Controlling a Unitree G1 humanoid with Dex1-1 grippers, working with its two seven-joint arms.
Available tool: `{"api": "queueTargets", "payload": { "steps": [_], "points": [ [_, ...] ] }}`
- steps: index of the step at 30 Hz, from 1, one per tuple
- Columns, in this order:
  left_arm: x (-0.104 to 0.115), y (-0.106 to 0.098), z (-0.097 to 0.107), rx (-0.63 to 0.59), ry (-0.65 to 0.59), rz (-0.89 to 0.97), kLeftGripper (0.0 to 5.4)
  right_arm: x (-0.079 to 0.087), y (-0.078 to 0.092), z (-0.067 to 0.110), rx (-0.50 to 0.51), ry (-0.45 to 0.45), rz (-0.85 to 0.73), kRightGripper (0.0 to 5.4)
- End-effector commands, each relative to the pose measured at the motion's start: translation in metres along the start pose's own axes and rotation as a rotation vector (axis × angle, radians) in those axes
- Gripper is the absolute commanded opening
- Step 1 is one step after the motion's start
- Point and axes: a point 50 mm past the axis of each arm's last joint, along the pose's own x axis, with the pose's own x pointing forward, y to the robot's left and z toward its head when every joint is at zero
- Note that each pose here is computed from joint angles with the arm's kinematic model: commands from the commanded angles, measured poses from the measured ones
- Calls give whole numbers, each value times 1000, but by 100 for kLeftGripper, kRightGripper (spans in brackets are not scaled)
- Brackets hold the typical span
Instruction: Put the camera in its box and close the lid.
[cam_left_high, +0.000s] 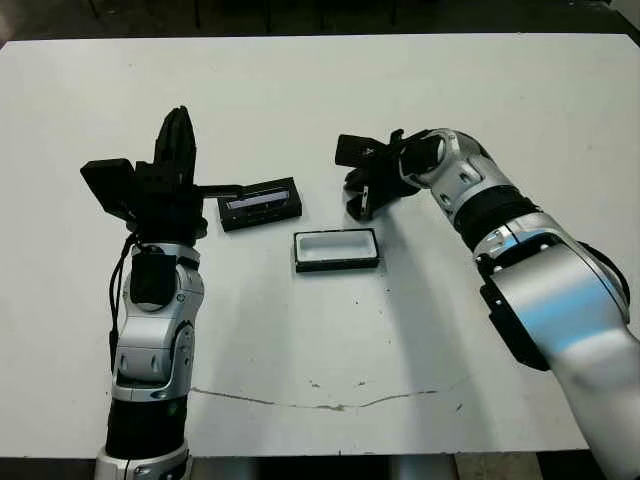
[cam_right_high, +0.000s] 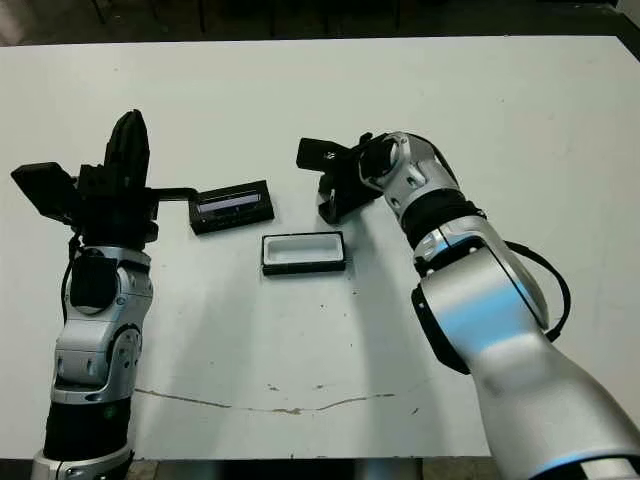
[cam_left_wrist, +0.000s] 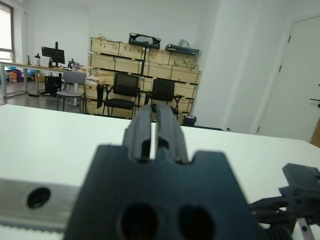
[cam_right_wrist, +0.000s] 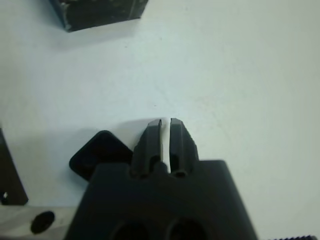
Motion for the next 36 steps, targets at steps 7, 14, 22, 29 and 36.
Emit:
{"api": "queueTargets", "payload": {
  "steps": [7, 14, 22, 29, 36],
  "points": [
    [-5, 5, -7, 9, 42, 16, 1, -6, 10, -27, 37, 35, 64, 0],
    [-4, 4, -6, 18, 35, 15, 1, -17, 11, -38, 57, -6, 81, 0],
    [-5, 5, -5, 13, 36, 22, 1, -30, 15, -50, 68, -20, 113, 0],
    [-4, 6, -4, 16, 33, 22, 1, -42, 19, -56, 18, 23, 127, 0],
    [-5, 6, -4, 13, 33, 21, 1, -53, 27, -62, 52, 7, 159, 0]
  ]
}}
